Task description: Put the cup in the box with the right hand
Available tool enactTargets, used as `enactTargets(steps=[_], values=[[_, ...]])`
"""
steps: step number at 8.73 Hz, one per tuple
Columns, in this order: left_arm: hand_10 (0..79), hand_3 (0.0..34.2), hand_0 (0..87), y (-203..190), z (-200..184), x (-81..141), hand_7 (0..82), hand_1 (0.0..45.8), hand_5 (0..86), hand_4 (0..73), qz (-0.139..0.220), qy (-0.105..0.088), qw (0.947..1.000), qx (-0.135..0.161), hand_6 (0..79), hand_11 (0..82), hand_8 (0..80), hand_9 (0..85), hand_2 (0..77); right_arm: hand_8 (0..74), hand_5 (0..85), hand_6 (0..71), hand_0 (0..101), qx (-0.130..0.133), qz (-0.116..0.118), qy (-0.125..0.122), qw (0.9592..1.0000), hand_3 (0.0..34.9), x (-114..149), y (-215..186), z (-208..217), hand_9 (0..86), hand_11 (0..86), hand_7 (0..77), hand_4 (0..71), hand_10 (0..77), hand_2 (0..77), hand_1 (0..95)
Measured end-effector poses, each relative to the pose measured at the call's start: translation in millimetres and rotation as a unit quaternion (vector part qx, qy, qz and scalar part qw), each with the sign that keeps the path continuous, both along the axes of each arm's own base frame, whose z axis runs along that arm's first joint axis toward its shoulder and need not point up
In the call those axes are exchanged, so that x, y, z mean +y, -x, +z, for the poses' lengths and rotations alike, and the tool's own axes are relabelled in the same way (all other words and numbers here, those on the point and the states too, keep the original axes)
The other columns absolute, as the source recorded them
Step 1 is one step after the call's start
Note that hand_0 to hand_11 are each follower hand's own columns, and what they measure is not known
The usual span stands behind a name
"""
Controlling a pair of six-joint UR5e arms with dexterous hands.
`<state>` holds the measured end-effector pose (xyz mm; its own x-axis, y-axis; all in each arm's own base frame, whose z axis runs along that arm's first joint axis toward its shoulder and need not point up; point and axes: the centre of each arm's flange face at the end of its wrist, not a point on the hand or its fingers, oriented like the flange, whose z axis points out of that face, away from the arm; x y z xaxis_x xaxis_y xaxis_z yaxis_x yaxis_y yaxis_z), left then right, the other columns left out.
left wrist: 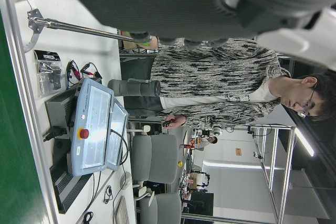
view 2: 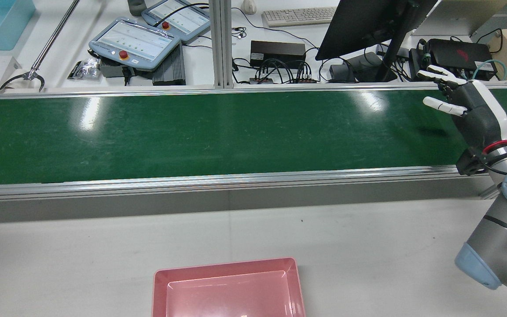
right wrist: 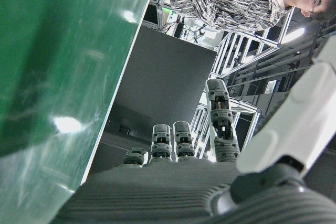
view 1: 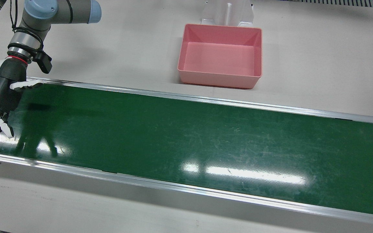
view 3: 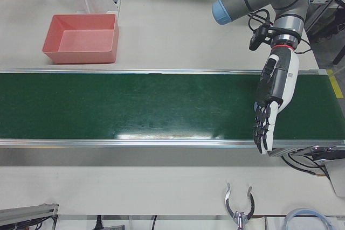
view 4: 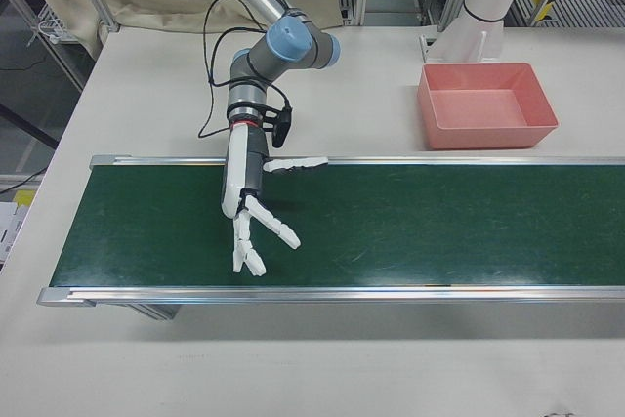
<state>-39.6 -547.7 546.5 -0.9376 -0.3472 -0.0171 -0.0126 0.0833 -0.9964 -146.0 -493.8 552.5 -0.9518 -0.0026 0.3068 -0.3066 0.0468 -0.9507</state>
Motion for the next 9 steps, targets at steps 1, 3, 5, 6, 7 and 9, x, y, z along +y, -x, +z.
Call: enactTargets(steps=[1, 3, 5, 6, 7, 9], values=[[0.0, 0.0, 0.0, 0, 0, 0, 0.5, 0.5, 0.5, 1.1, 0.000, 0.000, 1.0000, 0.000, 0.5, 0.0, 0.0, 0.0, 1.1, 7.1, 2.7, 4.9, 42, 0.000, 0.000, 0.000, 1.0000, 0.0, 0, 0, 0, 15.8, 4.4, 20.7, 21.8, 2.7, 6.5, 7.6], [0.0, 0.0, 0.0, 0, 0, 0, 0.5, 0.5, 0.5, 1.1, 0.000, 0.000, 1.0000, 0.000, 0.5, 0.0, 0.0, 0.0, 1.1, 7.1, 2.7, 4.9, 40, 0.002, 0.009, 0.001, 1.0000, 0.0, -2, -9, 1, 15.8, 4.9, 21.3, 21.8, 2.7, 9.8, 2.2], [0.0, 0.0, 0.0, 0, 0, 0, 0.5, 0.5, 0.5, 1.1, 0.000, 0.000, 1.0000, 0.000, 0.5, 0.0, 0.0, 0.0, 1.1, 7.1, 2.7, 4.9, 41, 0.006, 0.017, 0.001, 0.9998, 0.0, -8, -16, 1, 15.8, 4.4, 21.8, 22.9, 2.7, 10.9, 5.4], [0.0, 0.0, 0.0, 0, 0, 0, 0.5, 0.5, 0.5, 1.1, 0.000, 0.000, 1.0000, 0.000, 0.5, 0.0, 0.0, 0.0, 1.1, 7.1, 2.7, 5.4, 38, 0.008, 0.017, 0.002, 0.9998, 0.0, -13, -14, 2, 15.8, 4.4, 21.8, 20.7, 2.7, 18.0, 8.2], [0.0, 0.0, 0.0, 0, 0, 0, 0.5, 0.5, 0.5, 1.1, 0.000, 0.000, 1.0000, 0.000, 0.5, 0.0, 0.0, 0.0, 1.1, 7.1, 2.7, 4.9, 40, 0.009, 0.016, 0.002, 0.9998, 0.0, -18, -11, 2, 15.8, 4.4, 21.8, 24.5, 2.7, 10.9, 2.7], [0.0, 0.0, 0.0, 0, 0, 0, 0.5, 0.5, 0.0, 1.1, 0.000, 0.000, 1.0000, 0.000, 0.5, 0.0, 0.0, 0.0, 1.1, 7.1, 1.6, 4.9, 40, 0.008, 0.016, 0.000, 0.9998, 0.0, -22, -8, -1, 15.8, 4.9, 23.5, 26.7, 2.7, 12.0, 6.0]])
